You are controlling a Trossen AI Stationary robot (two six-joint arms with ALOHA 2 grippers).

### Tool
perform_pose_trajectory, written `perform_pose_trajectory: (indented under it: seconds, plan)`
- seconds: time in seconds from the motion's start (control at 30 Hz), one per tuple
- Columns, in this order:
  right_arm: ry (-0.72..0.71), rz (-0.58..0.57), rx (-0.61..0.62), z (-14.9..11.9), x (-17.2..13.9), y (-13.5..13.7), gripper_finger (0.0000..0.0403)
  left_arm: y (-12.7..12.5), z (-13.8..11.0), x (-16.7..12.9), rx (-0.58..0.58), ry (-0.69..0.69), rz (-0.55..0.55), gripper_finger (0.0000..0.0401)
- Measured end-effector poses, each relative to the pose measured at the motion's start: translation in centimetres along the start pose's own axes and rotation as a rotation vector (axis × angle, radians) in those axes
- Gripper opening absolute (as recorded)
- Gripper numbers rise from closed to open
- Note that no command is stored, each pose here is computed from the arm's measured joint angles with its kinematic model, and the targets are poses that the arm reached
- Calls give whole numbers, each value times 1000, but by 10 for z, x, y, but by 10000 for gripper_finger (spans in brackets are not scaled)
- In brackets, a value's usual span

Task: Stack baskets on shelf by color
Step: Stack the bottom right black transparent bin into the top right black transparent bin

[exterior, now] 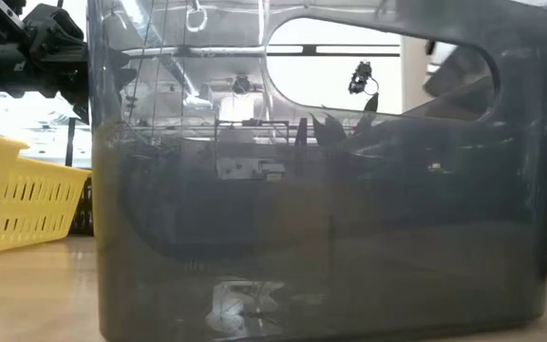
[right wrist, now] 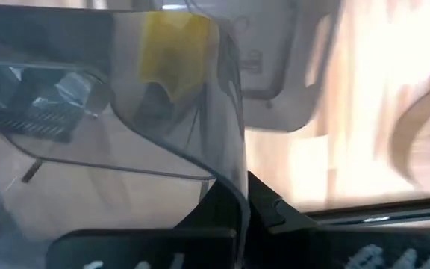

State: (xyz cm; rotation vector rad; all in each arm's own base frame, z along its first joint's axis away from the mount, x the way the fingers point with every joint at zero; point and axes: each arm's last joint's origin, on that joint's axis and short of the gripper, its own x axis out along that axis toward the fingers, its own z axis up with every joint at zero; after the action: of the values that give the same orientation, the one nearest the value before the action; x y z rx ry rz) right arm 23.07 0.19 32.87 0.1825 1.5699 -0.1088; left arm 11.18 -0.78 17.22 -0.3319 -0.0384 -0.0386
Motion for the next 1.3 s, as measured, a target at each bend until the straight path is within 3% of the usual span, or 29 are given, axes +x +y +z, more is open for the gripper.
perform_pose_trajectory:
  seconds: [0.6, 0.93, 1.3]
  plan:
    - [65, -53, 59, 73, 15, -73, 0, 0, 0, 0, 0, 0, 0, 117]
    - [145, -37, 52, 88, 38, -80, 0, 0, 0, 0, 0, 0, 0, 117]
    - [187, -1, 78, 85, 49, -77, 0, 0, 0, 0, 0, 0, 0, 117]
